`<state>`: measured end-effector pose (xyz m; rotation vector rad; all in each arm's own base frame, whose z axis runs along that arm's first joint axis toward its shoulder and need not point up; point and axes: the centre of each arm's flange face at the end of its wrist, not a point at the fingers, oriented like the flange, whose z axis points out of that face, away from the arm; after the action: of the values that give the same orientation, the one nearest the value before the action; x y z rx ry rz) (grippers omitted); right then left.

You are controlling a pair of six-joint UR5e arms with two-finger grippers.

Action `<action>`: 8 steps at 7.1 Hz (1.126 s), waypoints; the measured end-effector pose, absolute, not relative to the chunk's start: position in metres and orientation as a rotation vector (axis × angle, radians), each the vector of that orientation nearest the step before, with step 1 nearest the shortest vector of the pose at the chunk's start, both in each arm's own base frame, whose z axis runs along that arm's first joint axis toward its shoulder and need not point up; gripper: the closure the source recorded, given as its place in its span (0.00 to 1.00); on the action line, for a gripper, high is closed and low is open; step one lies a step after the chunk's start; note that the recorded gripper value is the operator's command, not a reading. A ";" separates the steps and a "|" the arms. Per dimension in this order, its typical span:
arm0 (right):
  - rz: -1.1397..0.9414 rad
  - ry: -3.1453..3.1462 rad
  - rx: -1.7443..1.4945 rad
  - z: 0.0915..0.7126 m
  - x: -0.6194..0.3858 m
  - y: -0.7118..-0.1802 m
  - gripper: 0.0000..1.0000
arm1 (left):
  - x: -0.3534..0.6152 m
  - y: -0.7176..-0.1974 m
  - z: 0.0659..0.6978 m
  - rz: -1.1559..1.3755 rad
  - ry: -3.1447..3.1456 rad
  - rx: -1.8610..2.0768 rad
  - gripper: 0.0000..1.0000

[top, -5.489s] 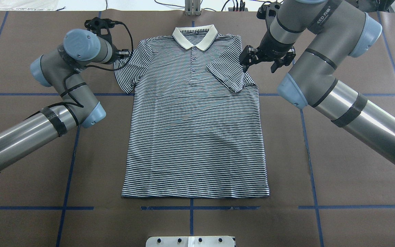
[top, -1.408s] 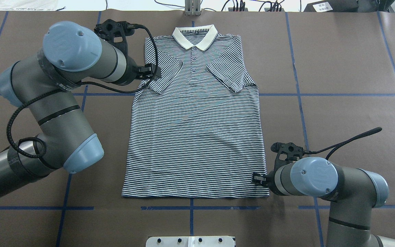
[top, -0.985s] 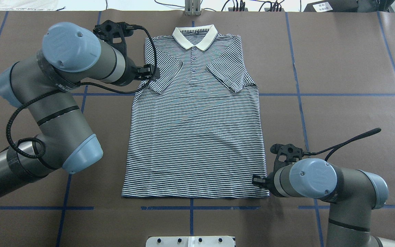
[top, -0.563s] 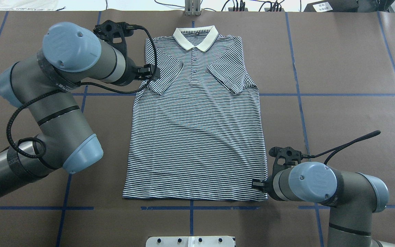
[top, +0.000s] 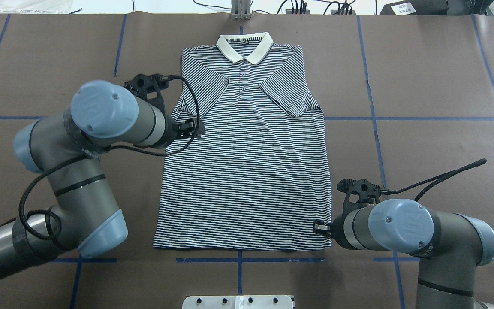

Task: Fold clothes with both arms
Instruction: 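Move both grippers down to the shirt hem corners nearest the robot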

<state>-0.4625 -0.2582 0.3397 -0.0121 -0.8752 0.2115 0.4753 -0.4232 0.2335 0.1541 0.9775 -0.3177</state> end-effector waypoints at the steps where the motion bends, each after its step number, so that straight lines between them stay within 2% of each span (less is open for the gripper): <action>1: 0.212 -0.895 -0.004 0.331 -0.457 -0.259 1.00 | 0.488 -0.384 0.255 -0.371 0.968 0.097 0.00; 4: 0.215 -0.920 0.008 0.319 -0.451 -0.262 1.00 | 0.499 -0.295 0.323 -0.440 0.870 0.013 0.03; 8: 0.222 -0.925 0.014 0.317 -0.448 -0.265 1.00 | 0.518 -0.249 0.333 -0.451 0.795 -0.035 0.07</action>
<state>-0.4485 -0.2653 0.3168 0.0137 -0.9249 0.2216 0.5177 -0.2492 0.3327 -0.0352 0.7949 -0.4514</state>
